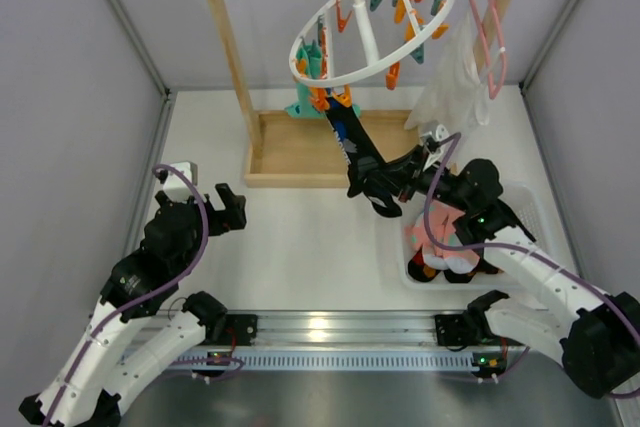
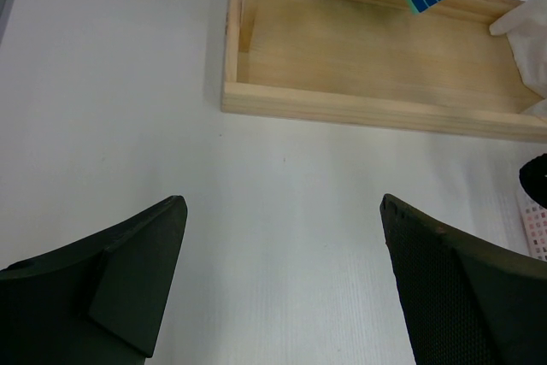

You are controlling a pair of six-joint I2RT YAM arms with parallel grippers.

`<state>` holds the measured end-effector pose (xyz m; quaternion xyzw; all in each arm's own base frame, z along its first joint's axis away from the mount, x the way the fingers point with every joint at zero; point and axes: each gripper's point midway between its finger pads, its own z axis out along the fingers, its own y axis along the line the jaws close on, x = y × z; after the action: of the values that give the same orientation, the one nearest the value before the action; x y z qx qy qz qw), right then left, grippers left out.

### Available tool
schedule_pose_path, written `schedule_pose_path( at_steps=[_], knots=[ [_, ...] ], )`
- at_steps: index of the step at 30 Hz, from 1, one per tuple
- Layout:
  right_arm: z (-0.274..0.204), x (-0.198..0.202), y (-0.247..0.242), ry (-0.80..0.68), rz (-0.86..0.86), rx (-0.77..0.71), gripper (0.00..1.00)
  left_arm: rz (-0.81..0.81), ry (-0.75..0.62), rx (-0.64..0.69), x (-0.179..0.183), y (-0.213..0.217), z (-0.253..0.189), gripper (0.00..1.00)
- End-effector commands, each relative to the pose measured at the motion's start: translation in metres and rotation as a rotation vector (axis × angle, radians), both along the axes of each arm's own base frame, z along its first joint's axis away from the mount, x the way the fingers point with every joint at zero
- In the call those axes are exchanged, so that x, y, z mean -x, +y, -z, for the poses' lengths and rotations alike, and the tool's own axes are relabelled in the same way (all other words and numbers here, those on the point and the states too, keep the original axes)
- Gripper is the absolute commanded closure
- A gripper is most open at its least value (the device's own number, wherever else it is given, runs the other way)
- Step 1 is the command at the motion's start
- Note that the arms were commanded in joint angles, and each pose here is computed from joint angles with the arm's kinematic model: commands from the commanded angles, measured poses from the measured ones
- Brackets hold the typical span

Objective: Remove the socks clipped to the hanger

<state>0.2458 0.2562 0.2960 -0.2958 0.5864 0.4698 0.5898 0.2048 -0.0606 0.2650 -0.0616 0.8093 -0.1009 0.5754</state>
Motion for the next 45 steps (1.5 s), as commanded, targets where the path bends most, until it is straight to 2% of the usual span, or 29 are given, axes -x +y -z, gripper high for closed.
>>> schedule_pose_path(
  at_steps=[1, 6, 13, 20, 21, 22, 23, 27, 30, 31, 35, 38, 41, 45],
  knots=[
    [0.01, -0.012, 0.001, 0.014, 0.004, 0.035, 1.0, -0.008, -0.006, 0.013, -0.001, 0.0, -0.002, 0.02],
    [0.018, -0.024, 0.025, 0.069, -0.067, 0.033, 1.0, -0.013, -0.003, 0.018, -0.002, 0.001, -0.002, 0.02],
    [0.001, -0.027, 0.068, 0.075, -0.211, -0.015, 1.0, -0.017, 0.002, 0.022, -0.004, 0.001, -0.002, 0.02],
    [-0.028, 0.017, 0.095, 0.045, -0.468, -0.159, 1.0, 0.03, 0.002, 0.041, -0.009, -0.006, -0.003, 0.02],
    [-0.026, 0.024, 0.094, 0.095, -0.501, -0.179, 1.0, 0.022, -0.004, 0.047, -0.011, -0.004, -0.004, 0.02],
    [-0.036, 0.034, 0.09, 0.035, -0.541, -0.207, 1.0, 0.025, -0.005, 0.05, -0.013, -0.004, -0.004, 0.02],
    [-0.032, 0.039, 0.088, 0.068, -0.558, -0.214, 1.0, 0.033, -0.005, 0.048, -0.014, -0.004, -0.004, 0.02],
    [-0.033, 0.05, 0.076, 0.036, -0.561, -0.212, 1.0, 0.084, -0.012, 0.093, -0.017, -0.012, -0.009, 0.02],
    [-0.029, 0.052, 0.066, 0.037, -0.542, -0.201, 1.0, 0.223, -0.04, 0.193, -0.014, -0.042, -0.024, 0.02],
    [-0.028, 0.051, 0.063, 0.036, -0.533, -0.199, 1.0, 0.326, -0.04, 0.24, -0.008, -0.061, -0.03, 0.02],
    [-0.022, 0.05, 0.057, 0.039, -0.509, -0.175, 1.0, 0.546, -0.143, 0.424, -0.015, -0.108, -0.076, 0.02],
    [-0.024, 0.054, 0.054, 0.036, -0.516, -0.171, 1.0, 0.653, -0.131, 0.492, -0.037, -0.137, -0.081, 0.02],
    [-0.025, 0.057, 0.053, 0.028, -0.529, -0.164, 1.0, 0.767, -0.14, 0.551, -0.041, -0.157, -0.092, 0.02],
    [-0.027, 0.06, 0.05, 0.014, -0.539, -0.157, 1.0, 0.813, -0.161, 0.544, -0.058, -0.182, -0.097, 0.02]
  ],
)
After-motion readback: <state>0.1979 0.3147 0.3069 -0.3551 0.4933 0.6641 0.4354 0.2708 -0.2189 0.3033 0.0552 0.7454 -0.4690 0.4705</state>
